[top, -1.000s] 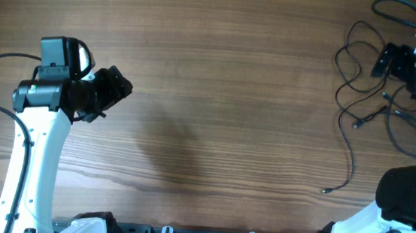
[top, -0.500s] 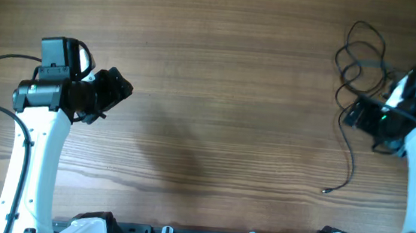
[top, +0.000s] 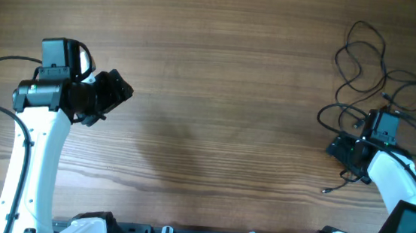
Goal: Untangle cables
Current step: 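Drag the held black cable to the right edge pile and release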
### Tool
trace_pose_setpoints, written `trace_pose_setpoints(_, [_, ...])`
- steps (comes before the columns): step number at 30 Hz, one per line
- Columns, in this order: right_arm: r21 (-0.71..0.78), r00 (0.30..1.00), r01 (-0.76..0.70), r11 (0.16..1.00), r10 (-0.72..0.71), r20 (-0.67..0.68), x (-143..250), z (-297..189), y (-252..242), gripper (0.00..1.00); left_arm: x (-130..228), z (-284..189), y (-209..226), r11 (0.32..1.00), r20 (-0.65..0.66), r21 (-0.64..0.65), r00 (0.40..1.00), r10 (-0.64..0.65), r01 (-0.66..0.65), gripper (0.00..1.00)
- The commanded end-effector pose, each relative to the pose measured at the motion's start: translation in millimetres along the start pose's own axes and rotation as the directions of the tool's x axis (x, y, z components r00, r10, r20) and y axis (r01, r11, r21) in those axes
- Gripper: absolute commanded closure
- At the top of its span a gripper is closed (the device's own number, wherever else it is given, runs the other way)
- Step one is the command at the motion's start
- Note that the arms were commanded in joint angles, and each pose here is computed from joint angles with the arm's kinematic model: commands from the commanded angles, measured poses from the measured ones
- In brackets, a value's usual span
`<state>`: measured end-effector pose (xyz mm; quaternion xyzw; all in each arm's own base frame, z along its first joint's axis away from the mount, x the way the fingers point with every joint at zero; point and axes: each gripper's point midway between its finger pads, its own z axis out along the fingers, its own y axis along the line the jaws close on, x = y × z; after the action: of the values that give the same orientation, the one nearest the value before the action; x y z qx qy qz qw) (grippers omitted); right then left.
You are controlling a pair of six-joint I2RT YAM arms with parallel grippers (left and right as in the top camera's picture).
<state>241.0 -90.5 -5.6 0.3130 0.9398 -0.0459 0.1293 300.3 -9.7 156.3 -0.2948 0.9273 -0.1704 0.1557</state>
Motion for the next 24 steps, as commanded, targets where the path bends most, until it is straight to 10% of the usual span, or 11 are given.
trace_pose_setpoints(1, [0.048,0.999,0.002,0.999,0.000,-0.047,19.7,10.7,-11.4,0.60,-2.3,-2.1,-0.4,1.000,0.008,0.001,1.000,-0.011,0.011,0.20])
trace_pose_setpoints(3, [0.036,0.999,0.002,0.999,0.000,-0.050,19.8,10.5,-9.3,0.89,-2.3,-2.1,-0.4,1.000,0.008,0.001,1.000,-0.011,0.011,0.20])
trace_pose_setpoints(5, [0.019,0.999,0.001,1.000,0.000,-0.052,16.6,8.0,-5.5,0.94,-2.3,-2.1,-0.5,1.000,0.009,0.002,1.000,-0.011,0.011,0.20])
trace_pose_setpoints(15, [-0.179,0.959,0.164,0.970,-0.115,0.259,-133.8,-133.9,56.3,0.96,-2.5,-2.1,-0.5,1.000,0.009,0.001,1.000,-0.010,0.010,0.20])
trace_pose_setpoints(24, [0.028,0.751,0.173,0.985,-0.150,0.643,-246.4,-182.7,45.7,0.96,-2.2,-2.2,-0.4,1.000,0.008,0.001,1.000,-0.011,0.011,0.20])
